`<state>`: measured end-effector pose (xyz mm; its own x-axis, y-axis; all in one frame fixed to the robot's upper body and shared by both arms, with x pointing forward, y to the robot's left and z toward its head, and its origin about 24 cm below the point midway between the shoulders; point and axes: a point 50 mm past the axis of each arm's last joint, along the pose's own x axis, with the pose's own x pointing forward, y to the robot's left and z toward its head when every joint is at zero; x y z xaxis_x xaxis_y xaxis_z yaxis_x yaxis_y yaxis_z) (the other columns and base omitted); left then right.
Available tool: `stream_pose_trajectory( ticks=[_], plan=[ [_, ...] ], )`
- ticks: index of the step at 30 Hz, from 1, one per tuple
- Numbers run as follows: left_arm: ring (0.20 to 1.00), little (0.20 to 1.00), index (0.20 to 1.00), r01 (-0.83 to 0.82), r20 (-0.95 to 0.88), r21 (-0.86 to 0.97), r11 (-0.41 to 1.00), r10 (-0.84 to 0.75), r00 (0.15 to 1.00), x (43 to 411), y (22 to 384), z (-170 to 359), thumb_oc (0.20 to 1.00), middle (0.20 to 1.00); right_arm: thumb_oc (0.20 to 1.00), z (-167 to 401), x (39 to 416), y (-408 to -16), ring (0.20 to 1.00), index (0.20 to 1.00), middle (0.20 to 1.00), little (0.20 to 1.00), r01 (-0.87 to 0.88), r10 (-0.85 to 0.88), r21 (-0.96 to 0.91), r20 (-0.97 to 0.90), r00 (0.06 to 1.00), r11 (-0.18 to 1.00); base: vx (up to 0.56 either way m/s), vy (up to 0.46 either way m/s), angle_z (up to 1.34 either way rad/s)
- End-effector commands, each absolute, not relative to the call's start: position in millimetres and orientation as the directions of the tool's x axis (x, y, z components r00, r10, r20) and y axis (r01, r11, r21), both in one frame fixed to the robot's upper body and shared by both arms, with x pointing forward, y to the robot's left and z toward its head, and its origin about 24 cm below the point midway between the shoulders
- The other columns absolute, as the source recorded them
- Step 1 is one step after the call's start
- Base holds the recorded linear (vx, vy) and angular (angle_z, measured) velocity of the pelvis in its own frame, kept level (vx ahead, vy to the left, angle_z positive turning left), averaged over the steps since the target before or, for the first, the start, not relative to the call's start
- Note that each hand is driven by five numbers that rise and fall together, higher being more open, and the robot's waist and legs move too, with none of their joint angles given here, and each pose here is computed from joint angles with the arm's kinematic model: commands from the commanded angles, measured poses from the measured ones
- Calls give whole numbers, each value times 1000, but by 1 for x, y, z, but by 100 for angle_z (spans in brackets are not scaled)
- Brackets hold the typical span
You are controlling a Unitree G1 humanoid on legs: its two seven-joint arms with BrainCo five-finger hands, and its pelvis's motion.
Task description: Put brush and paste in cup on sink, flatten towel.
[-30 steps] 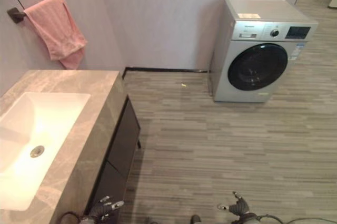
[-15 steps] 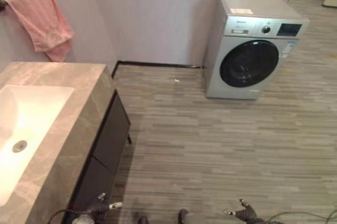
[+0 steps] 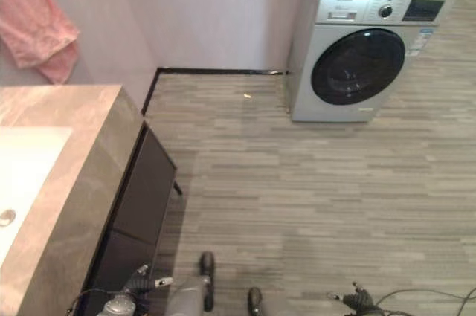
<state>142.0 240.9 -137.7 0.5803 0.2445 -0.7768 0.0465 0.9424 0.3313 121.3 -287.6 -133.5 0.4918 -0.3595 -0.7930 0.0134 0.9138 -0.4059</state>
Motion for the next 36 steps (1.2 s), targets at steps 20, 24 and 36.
stream_pose_trajectory(
  ticks=[20, 24, 36],
  plan=[
    [1000, 1000, 1000, 54, -750, 380, 923, 274, 602, 144, 254, -132, 1000, 1000, 1000, -129, 133, -266, 1000, 1000, 1000, 1000, -5, -284, -360, -746, 602, 933, 154, 126, -4],
    [1000, 1000, 1000, 70, -749, 394, 917, 276, 602, 148, 255, -132, 1000, 1000, 1000, -128, 134, -267, 1000, 1000, 1000, 1000, -13, -286, -368, -743, 605, 930, 186, -77, -8],
    [1000, 1000, 1000, -41, -729, 328, 944, 280, 624, 158, 250, -128, 1000, 1000, 1000, -129, 115, -278, 1000, 1000, 1000, 1000, 4, -306, -369, -763, 569, 929, 242, -171, 36]
  ],
)
